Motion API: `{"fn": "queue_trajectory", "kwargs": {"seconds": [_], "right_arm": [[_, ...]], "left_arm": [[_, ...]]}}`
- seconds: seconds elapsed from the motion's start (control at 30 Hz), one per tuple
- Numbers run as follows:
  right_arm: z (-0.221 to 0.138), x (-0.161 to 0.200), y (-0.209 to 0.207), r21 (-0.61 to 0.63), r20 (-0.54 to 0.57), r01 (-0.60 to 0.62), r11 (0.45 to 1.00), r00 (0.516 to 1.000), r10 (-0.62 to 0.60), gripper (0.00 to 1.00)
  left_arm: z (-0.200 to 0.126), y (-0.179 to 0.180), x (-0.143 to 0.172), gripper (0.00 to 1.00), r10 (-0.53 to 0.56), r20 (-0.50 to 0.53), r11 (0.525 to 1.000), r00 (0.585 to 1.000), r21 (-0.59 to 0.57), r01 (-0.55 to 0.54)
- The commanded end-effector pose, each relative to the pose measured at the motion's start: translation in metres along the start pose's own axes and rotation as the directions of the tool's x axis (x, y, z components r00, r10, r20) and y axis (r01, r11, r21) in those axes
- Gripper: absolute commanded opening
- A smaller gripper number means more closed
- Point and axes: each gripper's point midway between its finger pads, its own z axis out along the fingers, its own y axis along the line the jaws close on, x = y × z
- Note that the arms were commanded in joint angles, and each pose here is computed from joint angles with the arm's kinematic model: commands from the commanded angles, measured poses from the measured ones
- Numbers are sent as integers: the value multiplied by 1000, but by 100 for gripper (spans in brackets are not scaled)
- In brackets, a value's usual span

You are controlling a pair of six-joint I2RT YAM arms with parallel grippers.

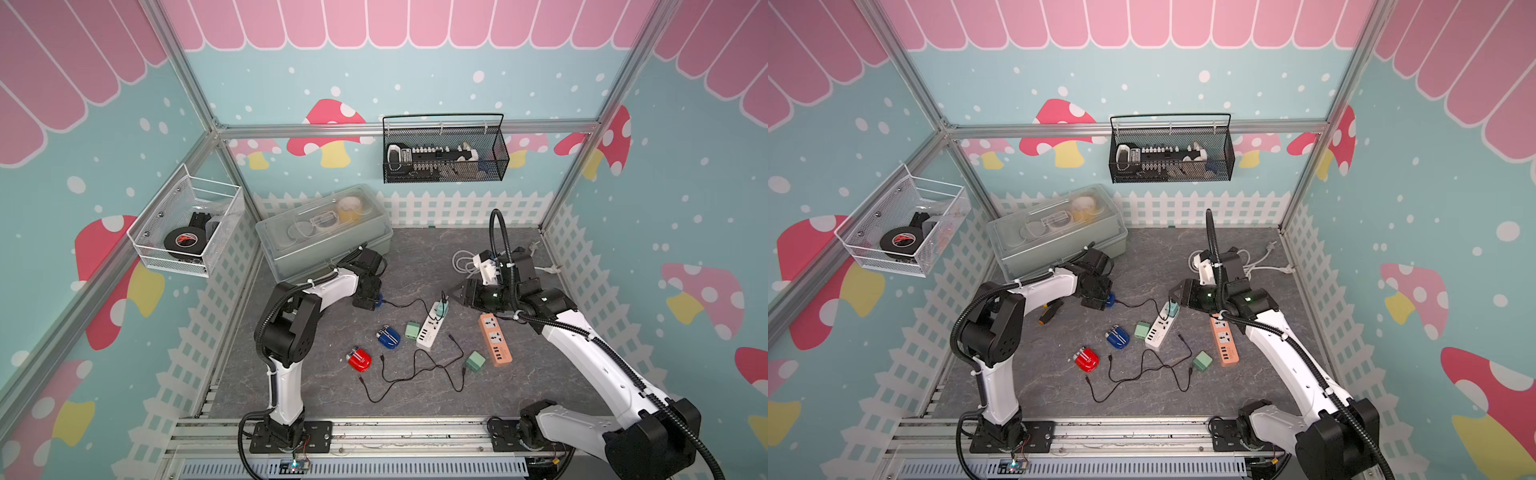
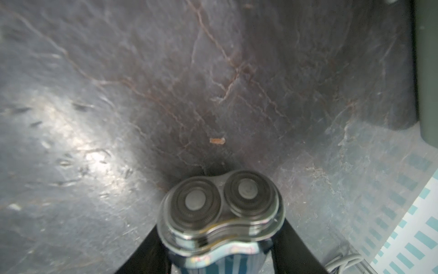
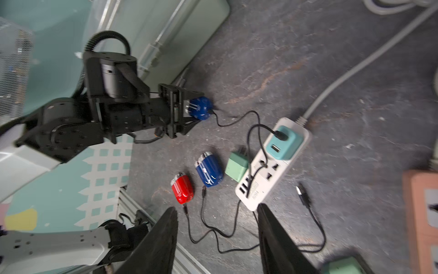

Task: Charge the electric shaver
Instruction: Place the electric shaver at the center of the board.

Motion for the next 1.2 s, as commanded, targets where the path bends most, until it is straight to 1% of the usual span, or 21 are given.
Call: {"fn": "queue_trajectory", "kwargs": {"seconds": [0.0,0.1,0.17,0.23,0.33,0.47,0.63,0.7,0.87,0.9,1.0,1.1,1.17], "right_arm": [[-15,12,-27,156,-13,37,987,999,-36,54],[-19,22,-45,242,-45,57,969,998,-47,47],[-17,34,-60,296,-89,73,952,995,-49,44],[-11,47,-72,340,-141,118,933,987,-73,42],[4,67,-83,390,-238,232,891,960,-146,38],[33,88,-89,377,-294,328,866,929,-224,35],[60,89,-95,367,-322,423,829,893,-313,35],[69,90,-95,353,-335,443,824,882,-331,35],[85,95,-97,334,-362,467,819,865,-346,38],[88,97,-98,330,-370,472,817,861,-348,39],[95,102,-99,325,-388,479,815,854,-347,39],[101,104,-100,328,-394,481,813,852,-345,39],[105,105,-101,333,-401,478,813,852,-336,36]], "left_arm": [[4,12,-2,68,-9,8,999,1000,-31,9],[-10,2,-1,78,33,3,999,999,1,-33],[-20,-5,1,84,62,-6,998,998,27,-62],[-30,-10,3,86,93,-14,994,996,53,-92],[-48,-18,6,87,140,-22,986,990,95,-138],[-72,-19,10,88,221,-37,970,975,110,-215],[-96,-8,15,89,301,-76,949,951,120,-290],[-104,-1,15,89,317,-82,944,945,123,-306],[-121,16,11,87,339,-73,935,938,137,-328],[-125,18,1,87,322,-62,941,945,135,-311],[-132,25,-6,87,315,-55,942,947,138,-306],[-136,31,-10,86,309,-49,944,950,139,-300],[-140,33,-12,86,309,-46,943,950,145,-300]]}}
